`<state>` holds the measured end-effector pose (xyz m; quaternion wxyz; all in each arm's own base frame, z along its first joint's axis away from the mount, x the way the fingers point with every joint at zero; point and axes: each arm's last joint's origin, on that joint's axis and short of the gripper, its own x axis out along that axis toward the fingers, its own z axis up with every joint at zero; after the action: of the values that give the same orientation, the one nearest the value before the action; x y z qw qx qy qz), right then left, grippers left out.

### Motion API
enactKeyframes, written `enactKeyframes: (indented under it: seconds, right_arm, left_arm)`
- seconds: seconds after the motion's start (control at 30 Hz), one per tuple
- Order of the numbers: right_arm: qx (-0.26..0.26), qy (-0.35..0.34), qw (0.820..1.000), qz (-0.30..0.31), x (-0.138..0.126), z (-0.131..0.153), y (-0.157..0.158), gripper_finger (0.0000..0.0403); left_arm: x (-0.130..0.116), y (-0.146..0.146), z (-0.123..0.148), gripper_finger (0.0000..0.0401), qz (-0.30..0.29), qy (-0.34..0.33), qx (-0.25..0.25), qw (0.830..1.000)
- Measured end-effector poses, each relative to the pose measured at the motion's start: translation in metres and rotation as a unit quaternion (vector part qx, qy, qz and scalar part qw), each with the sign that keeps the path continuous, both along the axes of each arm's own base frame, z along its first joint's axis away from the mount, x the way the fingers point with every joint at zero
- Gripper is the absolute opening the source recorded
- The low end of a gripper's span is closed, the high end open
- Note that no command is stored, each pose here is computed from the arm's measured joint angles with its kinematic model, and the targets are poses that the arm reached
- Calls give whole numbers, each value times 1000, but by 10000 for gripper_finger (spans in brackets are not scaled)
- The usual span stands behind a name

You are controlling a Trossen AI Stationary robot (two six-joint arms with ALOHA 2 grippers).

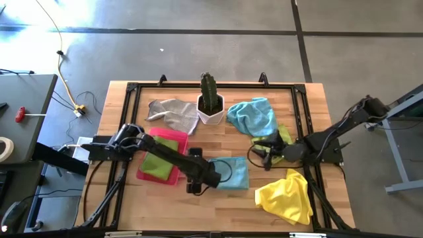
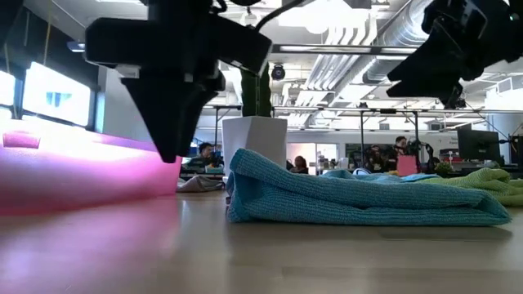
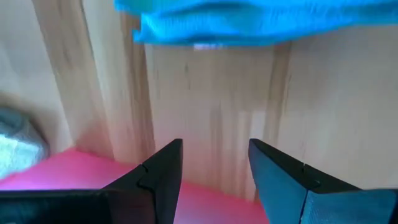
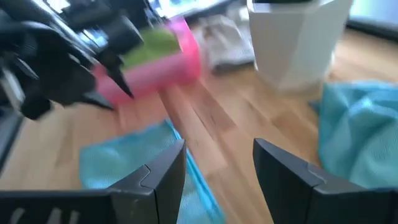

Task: Fold microfiber towels
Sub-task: Put the bottom blue towel in the pink bin

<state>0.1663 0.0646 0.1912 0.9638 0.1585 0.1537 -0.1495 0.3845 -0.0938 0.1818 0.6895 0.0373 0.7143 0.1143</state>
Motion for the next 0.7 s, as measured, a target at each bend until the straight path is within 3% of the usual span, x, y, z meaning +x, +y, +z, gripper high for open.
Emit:
enactKeyframes:
  seconds: [0.13, 0.33, 0.53, 0.7]
  right_arm:
    - [-26, -61, 998, 9, -11, -12, -10, 180]
    - [-9, -131, 991, -10, -26, -26, -22, 180]
    - [53, -139, 989, -22, -32, -36, -25, 181]
    - [52, -132, 990, -22, -33, -37, -25, 181]
  left_arm:
    - [9, 1, -1, 172, -4, -36, -34, 999]
    - [33, -6, 2, 172, 3, -156, -93, 983]
    - [39, 2, 4, 172, 25, -188, -72, 979]
    - [40, 4, 4, 172, 55, -192, -74, 977]
